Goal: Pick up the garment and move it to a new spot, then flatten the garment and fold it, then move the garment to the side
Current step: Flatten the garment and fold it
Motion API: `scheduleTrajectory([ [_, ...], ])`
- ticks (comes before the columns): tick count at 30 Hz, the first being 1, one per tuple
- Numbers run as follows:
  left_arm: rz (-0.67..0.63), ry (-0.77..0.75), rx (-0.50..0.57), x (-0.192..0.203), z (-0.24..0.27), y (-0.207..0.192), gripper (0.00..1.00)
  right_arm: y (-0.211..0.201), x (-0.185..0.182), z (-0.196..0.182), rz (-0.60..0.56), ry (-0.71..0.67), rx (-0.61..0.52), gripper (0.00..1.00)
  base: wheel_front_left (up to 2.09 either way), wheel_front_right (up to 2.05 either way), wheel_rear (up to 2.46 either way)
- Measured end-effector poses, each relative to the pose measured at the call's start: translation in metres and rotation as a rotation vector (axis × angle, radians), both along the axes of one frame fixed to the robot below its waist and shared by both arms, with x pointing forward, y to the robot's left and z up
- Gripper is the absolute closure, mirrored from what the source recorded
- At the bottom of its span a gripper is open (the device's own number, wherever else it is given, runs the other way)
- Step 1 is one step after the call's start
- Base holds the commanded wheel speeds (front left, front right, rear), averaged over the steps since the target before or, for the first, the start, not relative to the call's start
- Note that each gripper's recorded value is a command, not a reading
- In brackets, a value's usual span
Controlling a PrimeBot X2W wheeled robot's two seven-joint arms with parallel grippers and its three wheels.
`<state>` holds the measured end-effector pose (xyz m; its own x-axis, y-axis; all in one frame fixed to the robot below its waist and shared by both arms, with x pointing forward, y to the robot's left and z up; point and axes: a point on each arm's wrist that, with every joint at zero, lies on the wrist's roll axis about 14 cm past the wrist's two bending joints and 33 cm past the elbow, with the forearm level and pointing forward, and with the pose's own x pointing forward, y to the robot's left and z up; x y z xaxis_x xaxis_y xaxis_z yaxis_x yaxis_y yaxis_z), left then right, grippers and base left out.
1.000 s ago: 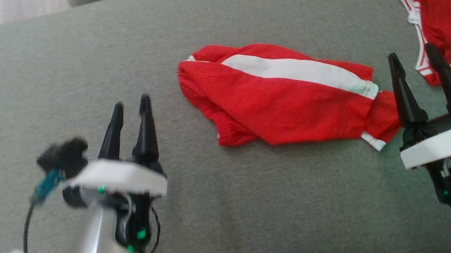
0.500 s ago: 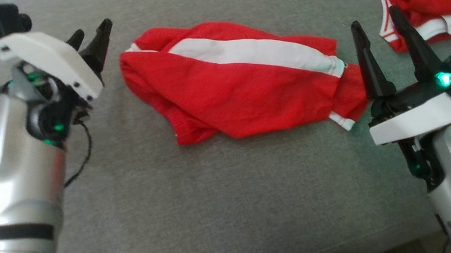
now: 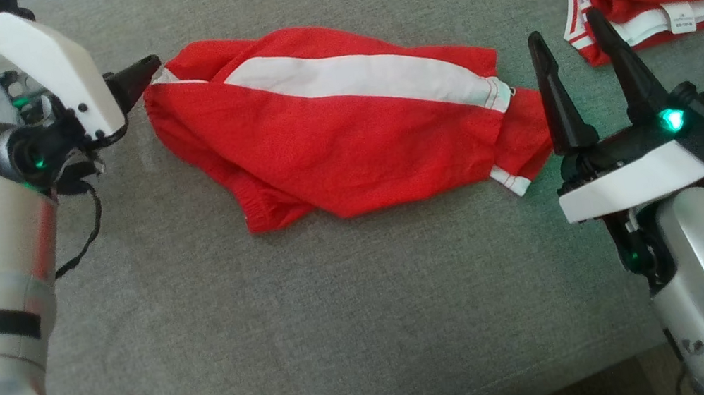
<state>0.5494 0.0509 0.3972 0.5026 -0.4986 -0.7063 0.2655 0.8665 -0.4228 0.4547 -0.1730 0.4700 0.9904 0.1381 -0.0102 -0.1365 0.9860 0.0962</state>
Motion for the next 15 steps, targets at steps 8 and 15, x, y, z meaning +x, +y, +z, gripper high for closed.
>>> scheduleTrajectory([
  [8, -0.082, 0.079, 0.038, -0.01, -0.011, -0.007, 0.0, -0.003, 0.005, 0.001, -0.009, -0.007, 0.0, 0.0, 0.0, 0.0, 0.0],
  [15, -0.105, 0.083, 0.028, -0.01, -0.009, -0.007, 0.0, -0.004, 0.006, -0.002, -0.015, 0.0, 0.001, 0.0, 0.0, 0.0, 0.0],
])
